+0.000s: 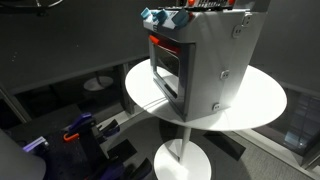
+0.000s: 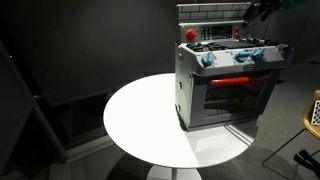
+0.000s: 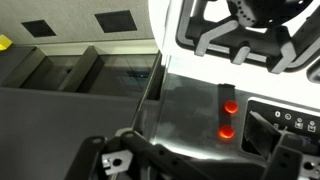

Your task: Press the top red button on the right

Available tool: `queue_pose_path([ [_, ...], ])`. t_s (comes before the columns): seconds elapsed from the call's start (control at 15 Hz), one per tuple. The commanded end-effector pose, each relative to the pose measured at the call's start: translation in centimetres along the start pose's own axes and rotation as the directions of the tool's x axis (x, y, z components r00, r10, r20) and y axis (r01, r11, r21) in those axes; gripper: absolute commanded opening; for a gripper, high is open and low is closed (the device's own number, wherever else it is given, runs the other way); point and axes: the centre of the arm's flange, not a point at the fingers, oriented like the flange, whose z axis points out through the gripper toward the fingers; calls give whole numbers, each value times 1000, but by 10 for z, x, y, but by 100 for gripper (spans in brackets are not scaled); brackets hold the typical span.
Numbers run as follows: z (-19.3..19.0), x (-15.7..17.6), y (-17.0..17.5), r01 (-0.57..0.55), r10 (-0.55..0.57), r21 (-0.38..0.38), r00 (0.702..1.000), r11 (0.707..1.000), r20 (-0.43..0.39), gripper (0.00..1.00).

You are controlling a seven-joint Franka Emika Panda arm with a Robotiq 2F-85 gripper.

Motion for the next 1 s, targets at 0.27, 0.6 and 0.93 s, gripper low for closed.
queue_pose_path([
  [0.27,-34,-20,4,-8,7,59,1000,998,27,100],
  [0.6,-45,-30,9,-35,28,113,997,993,68,100],
  [0.93,-58,-40,12,-58,38,162,992,985,122,100],
])
